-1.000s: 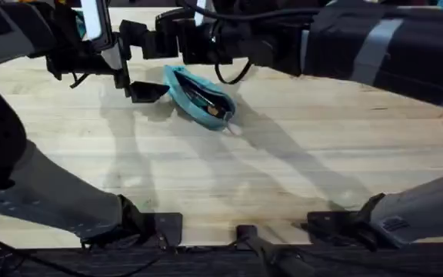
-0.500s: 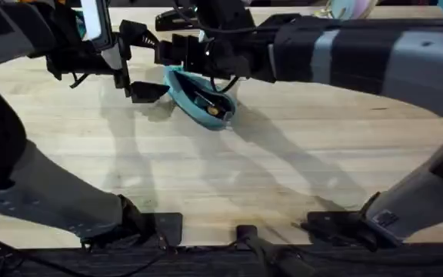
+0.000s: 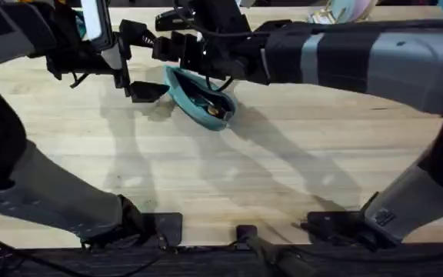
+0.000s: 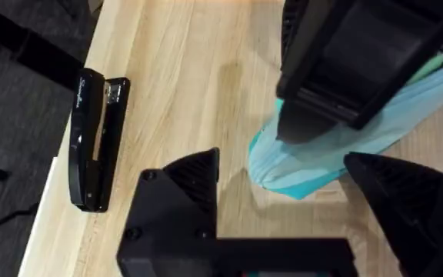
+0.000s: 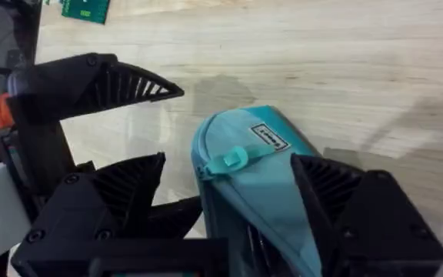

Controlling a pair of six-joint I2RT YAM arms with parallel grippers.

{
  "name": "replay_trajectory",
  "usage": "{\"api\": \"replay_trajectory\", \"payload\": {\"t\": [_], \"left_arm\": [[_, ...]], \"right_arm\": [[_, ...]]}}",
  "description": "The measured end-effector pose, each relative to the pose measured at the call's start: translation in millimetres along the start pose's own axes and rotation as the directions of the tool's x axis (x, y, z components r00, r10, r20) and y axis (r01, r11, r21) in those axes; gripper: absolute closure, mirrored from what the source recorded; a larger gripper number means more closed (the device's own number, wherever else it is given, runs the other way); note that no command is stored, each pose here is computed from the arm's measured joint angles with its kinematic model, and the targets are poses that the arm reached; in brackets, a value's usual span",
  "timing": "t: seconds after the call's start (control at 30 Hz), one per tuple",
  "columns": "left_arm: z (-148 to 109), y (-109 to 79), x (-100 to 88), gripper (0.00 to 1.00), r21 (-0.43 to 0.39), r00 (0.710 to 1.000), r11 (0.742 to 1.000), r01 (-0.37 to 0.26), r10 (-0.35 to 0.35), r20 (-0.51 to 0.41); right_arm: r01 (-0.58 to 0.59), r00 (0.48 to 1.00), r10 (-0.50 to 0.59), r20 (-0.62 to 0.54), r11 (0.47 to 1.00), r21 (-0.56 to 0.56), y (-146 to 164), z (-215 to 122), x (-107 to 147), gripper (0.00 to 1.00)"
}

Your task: Unzip the bag, pick up the pens from the table one at a time and place them inside, then zip the bag closed.

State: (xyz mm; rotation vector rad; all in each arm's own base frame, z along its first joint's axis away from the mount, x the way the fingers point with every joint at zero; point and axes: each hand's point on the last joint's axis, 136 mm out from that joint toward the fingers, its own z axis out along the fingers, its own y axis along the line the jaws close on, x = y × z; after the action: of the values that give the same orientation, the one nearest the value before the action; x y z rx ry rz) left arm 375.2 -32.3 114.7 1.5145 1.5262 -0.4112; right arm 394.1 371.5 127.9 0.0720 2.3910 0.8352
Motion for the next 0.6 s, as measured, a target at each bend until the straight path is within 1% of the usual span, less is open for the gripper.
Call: {"api": "replay_trajectory", "payload": {"t": [0.17, 0.37, 0.47, 0.5, 0.6], "left_arm": [[0, 1.0, 0.2, 0.007, -0.003, 1.0, 1.0, -0.005, 0.005, -0.001], [0, 1.0, 0.2, 0.007, -0.003, 1.0, 1.0, -0.005, 0.005, -0.001], [0, 1.0, 0.2, 0.006, -0.003, 1.0, 1.0, -0.005, 0.005, -0.001], [0, 1.0, 0.2, 0.006, -0.003, 1.0, 1.0, -0.005, 0.005, -0.001], [0, 1.0, 0.2, 0.007, -0.003, 1.0, 1.0, -0.006, 0.006, -0.001]], "right_arm": [[-0.026, 1.0, 0.026, 0.004, 1.0, -0.004, 0, 3, 0, 0.004], [-0.048, 0.999, 0.048, -0.011, 0.999, 0.012, -7, 11, 6, 0.005], [-0.054, 0.998, 0.054, -0.009, 0.998, 0.011, -6, 11, 6, 0.066], [-0.06, 0.998, 0.06, -0.009, 0.998, 0.01, -6, 11, 6, 0.176], [-0.063, 0.998, 0.064, -0.009, 0.998, 0.011, -6, 11, 6, 0.284]]}}
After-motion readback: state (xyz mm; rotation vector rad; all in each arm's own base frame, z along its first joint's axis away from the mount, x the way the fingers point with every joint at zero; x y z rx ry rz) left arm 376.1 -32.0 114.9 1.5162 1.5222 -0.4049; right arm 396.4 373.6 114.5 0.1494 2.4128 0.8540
